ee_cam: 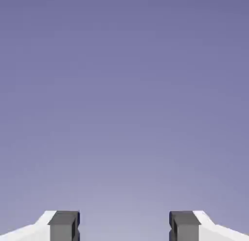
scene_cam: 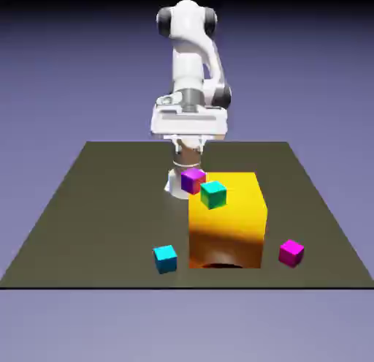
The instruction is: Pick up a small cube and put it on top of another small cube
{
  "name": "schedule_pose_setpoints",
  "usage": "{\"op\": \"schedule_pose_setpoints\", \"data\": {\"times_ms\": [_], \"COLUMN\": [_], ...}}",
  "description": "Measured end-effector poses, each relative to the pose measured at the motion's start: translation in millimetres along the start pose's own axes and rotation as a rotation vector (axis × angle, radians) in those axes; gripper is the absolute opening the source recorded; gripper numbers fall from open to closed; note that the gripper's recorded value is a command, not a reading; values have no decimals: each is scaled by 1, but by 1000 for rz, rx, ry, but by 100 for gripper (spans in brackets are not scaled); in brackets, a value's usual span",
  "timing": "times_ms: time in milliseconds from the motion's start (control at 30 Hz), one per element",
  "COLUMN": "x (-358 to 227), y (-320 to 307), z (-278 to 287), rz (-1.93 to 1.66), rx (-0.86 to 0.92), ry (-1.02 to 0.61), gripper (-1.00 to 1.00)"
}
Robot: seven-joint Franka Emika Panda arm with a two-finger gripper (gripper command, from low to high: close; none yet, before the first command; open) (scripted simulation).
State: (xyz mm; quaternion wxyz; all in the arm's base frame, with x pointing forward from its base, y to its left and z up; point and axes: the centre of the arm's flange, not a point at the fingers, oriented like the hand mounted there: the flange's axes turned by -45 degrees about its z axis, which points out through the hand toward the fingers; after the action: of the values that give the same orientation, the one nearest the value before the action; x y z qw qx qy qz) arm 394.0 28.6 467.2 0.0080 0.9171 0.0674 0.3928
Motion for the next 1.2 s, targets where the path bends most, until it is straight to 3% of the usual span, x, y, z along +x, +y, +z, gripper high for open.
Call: {"op": "schedule_pose_setpoints", "data": {"times_ms": [433, 967, 1167, 1200], "x": [9, -96, -160, -167], "y": [-182, -341, -326, -326], "z": [116, 229, 285, 289], "rz": [-406, -656, -619, -619], "rx": [184, 291, 254, 254], "ry": [-413, -914, -976, -976], "gripper": [0, 0, 0, -100]}}
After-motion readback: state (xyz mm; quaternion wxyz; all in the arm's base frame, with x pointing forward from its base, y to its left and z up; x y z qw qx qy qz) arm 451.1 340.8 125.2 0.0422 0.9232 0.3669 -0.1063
